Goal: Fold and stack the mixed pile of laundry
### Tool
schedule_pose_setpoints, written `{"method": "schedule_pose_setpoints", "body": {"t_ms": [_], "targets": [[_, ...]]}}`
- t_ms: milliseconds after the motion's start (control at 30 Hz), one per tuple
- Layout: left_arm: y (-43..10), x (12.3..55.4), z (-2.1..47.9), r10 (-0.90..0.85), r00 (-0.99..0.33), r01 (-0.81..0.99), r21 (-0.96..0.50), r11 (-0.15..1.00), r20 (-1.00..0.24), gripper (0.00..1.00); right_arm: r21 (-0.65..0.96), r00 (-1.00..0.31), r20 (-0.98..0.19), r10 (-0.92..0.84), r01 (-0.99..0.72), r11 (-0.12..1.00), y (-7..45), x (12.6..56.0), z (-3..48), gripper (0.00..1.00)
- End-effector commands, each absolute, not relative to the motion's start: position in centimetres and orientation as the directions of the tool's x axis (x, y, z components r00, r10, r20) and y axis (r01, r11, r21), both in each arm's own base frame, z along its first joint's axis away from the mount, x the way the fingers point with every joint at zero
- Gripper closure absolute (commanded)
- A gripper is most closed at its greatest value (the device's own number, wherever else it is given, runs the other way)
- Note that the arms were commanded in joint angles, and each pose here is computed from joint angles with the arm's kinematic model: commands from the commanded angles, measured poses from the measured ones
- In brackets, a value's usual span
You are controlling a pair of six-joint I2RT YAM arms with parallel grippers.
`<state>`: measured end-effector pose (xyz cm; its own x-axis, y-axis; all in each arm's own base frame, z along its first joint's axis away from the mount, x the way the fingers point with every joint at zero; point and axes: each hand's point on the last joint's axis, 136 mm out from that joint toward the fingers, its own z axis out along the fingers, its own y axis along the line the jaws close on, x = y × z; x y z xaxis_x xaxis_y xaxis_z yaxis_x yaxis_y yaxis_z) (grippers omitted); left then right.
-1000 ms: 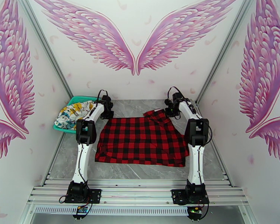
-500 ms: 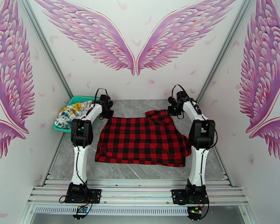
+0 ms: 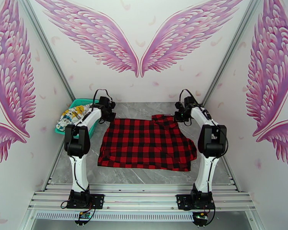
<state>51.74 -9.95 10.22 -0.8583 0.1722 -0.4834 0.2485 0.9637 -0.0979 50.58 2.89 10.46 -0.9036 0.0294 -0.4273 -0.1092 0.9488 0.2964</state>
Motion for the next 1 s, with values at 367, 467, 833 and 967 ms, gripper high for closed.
{"method": "schedule_pose_setpoints", "body": {"t_ms": [367,467,833,967], "targets": [[-9.7,47.9,13.4,0.168,-0.815,0.263,-0.096,0.96,-0.554,1.0,0.324,-0.869,-0.48,0.118,-0.05,0.945,2.1,47.0,13.4,1.0],[-9.5,47.1,13.6,0.165,-0.814,0.26,-0.095,0.961,-0.557,1.0,0.317,-0.864,-0.488,0.124,-0.043,0.947,2.0,46.0,13.8,1.0],[-9.1,43.7,12.7,0.144,-0.827,0.226,-0.087,0.97,-0.543,1.0,0.319,-0.856,-0.47,0.213,0.06,0.946,1.5,41.6,13.3,1.0],[-9.2,41.6,11.0,0.135,-0.845,0.206,-0.083,0.975,-0.517,1.0,0.347,-0.854,-0.44,0.277,0.122,0.93,1.7,39.5,12.0,1.0]]}}
